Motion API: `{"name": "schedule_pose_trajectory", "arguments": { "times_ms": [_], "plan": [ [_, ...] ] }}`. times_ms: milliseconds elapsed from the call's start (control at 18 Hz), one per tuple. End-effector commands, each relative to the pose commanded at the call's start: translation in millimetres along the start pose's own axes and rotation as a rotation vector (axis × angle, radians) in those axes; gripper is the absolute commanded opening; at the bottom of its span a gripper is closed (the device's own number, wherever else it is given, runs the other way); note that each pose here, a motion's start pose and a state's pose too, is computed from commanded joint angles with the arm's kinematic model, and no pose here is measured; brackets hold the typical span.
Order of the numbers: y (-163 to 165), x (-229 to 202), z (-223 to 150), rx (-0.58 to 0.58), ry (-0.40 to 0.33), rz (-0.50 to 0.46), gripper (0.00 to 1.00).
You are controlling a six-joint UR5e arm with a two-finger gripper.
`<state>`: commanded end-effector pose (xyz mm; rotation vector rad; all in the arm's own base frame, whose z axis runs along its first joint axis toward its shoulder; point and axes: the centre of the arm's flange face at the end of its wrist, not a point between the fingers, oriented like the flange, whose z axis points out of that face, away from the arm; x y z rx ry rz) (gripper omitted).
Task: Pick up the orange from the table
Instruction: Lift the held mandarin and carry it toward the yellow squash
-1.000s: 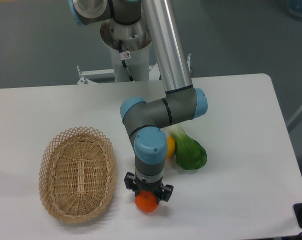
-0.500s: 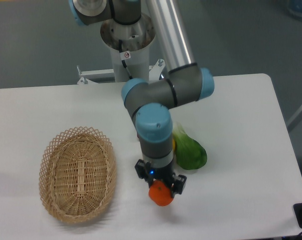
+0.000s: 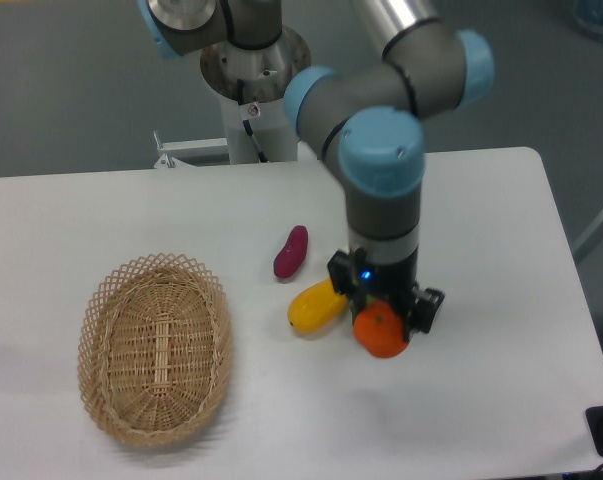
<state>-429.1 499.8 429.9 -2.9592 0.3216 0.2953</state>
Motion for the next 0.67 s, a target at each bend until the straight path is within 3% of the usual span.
{"name": "schedule_pose_trajectory", "arguments": {
  "times_ms": [667],
  "plan": [
    [7.5, -5.4, -5.4, 0.016, -0.005, -0.016, 0.64]
  ]
}}
